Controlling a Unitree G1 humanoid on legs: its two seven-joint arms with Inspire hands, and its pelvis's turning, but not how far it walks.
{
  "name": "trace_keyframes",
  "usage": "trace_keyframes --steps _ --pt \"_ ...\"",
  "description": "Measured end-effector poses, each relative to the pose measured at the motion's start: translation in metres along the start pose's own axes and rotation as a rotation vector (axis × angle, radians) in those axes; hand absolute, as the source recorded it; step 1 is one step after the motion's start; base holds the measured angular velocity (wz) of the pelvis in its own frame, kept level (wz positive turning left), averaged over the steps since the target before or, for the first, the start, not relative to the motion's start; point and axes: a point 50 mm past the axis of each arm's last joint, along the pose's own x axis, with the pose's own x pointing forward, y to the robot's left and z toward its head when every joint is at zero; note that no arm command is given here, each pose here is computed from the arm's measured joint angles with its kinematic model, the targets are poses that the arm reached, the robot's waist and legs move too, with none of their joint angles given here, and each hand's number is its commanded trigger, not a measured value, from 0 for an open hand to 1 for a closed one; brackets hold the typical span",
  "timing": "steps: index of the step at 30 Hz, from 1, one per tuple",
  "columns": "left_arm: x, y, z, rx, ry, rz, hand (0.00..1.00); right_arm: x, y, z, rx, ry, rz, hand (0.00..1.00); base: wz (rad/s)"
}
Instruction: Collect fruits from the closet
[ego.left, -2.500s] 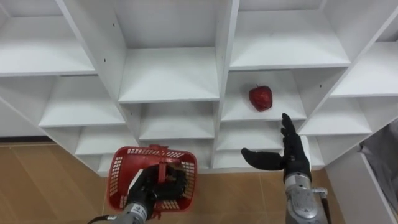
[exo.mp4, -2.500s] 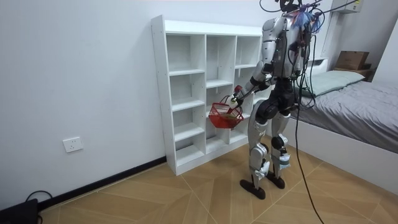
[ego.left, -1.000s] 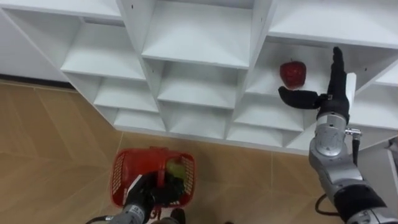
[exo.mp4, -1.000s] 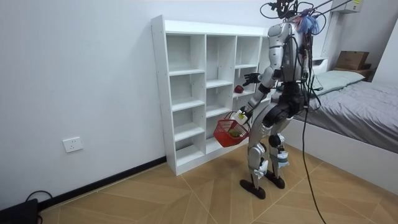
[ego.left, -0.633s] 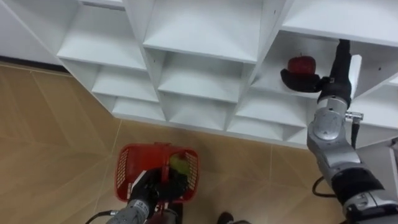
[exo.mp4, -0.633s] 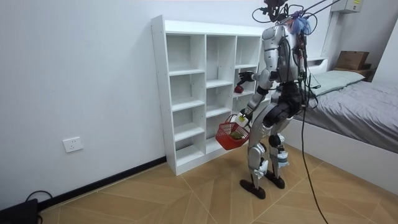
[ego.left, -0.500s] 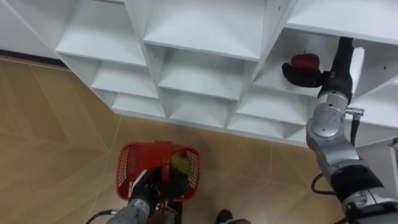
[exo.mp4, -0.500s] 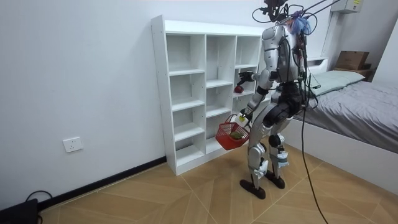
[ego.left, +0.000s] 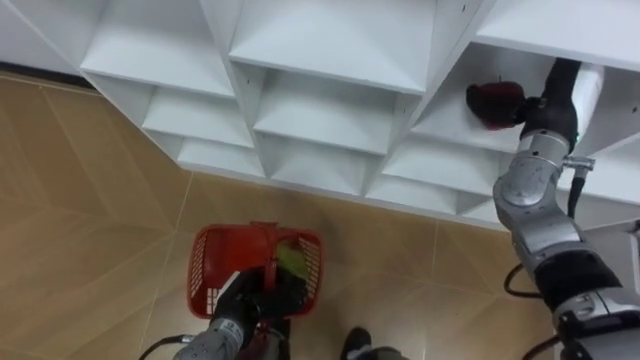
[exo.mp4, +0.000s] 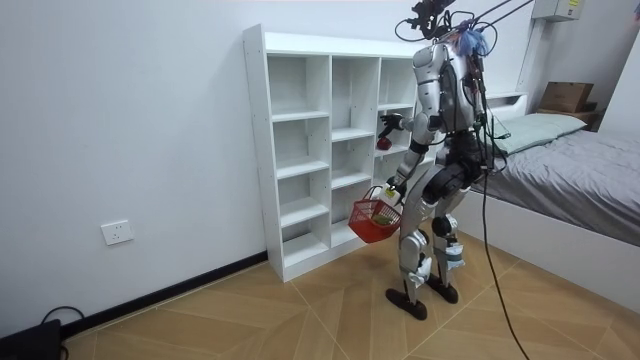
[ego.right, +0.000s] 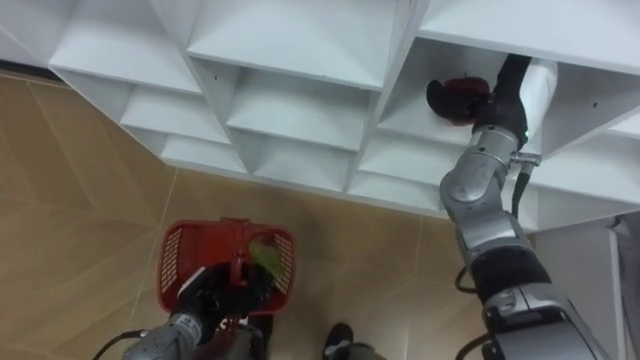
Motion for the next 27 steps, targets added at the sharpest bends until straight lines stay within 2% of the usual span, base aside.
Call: trace_keyframes --steps 17,27 --pt "0.002 -0.007 0.009 0.043 -0.01 -0.046 1.0 -0.004 -0.004 -0.028 -0.049 0.171 0.008 0.0 0.0" --pt "0.002 -0.01 0.009 0.051 -0.012 -0.056 1.0 -0.004 -0.005 -0.03 -0.053 0.175 0.008 0.0 0.0"
